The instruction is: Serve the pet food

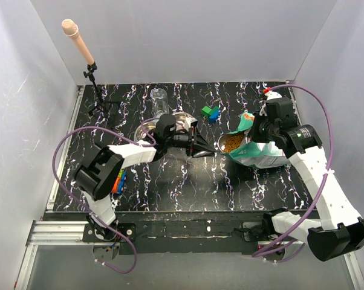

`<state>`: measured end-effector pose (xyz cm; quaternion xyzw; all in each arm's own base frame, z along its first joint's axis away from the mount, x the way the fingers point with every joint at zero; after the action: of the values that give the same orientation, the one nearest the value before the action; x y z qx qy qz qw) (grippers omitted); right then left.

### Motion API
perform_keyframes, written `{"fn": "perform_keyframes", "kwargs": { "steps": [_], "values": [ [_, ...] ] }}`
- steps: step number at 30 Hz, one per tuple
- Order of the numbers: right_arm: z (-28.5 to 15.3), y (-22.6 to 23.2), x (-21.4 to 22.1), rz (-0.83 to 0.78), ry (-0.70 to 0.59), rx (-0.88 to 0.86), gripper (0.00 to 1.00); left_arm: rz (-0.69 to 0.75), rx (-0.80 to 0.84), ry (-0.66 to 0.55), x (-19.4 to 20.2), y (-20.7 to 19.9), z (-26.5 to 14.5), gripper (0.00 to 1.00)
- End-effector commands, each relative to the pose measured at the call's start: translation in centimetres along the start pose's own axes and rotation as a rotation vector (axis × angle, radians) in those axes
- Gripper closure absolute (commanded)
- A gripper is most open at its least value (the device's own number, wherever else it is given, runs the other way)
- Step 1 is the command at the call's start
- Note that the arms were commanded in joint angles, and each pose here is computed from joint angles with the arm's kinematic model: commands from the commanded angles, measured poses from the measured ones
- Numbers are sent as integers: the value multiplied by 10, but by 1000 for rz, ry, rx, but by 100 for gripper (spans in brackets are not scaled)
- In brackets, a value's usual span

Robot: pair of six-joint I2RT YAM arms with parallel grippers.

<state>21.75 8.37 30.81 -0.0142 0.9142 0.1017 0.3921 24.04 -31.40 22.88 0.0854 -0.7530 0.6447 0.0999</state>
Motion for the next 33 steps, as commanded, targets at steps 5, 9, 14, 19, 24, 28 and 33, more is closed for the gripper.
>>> {"fn": "perform_keyframes", "kwargs": {
  "steps": [5, 9, 14, 19, 24, 28, 33],
  "values": [
    [-18, -1, -19, 42, -41, 32, 99, 19, 255, -54, 5, -11, -26, 100],
    [-17, 1, -22, 35, -51, 14, 99, 19, 208, -8, -25, -3, -2, 100],
    [-13, 3, -24, 38, -38, 3, 99, 17, 109, -42, -13, -3, -16, 100],
    [-16, 3, -28, 36, -51, 4, 99, -13, 207, -7, -36, 6, -1, 100],
    [-15, 0, -26, 15, -47, 22, 99, -29, 106, -91, -15, 7, -38, 100],
    [-17, -2, -25, 15, -52, 39, 99, -14, 121, -81, -13, -9, -40, 100],
    [-17, -6, -23, 9, -46, 70, 99, -20, 0, -87, -8, -12, -43, 100]
  ]
}}
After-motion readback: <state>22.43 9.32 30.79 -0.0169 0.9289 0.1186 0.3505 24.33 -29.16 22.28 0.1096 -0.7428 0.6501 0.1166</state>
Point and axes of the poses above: each gripper's point midway between its finger pads, its own z axis out along the fingers, its own y axis along the line the jaws close on, x = y × z, the point moved 8 cm from there along -z, back along the fingers, and after that the axes turned 1 degree about -z, right-handed, at the moved point
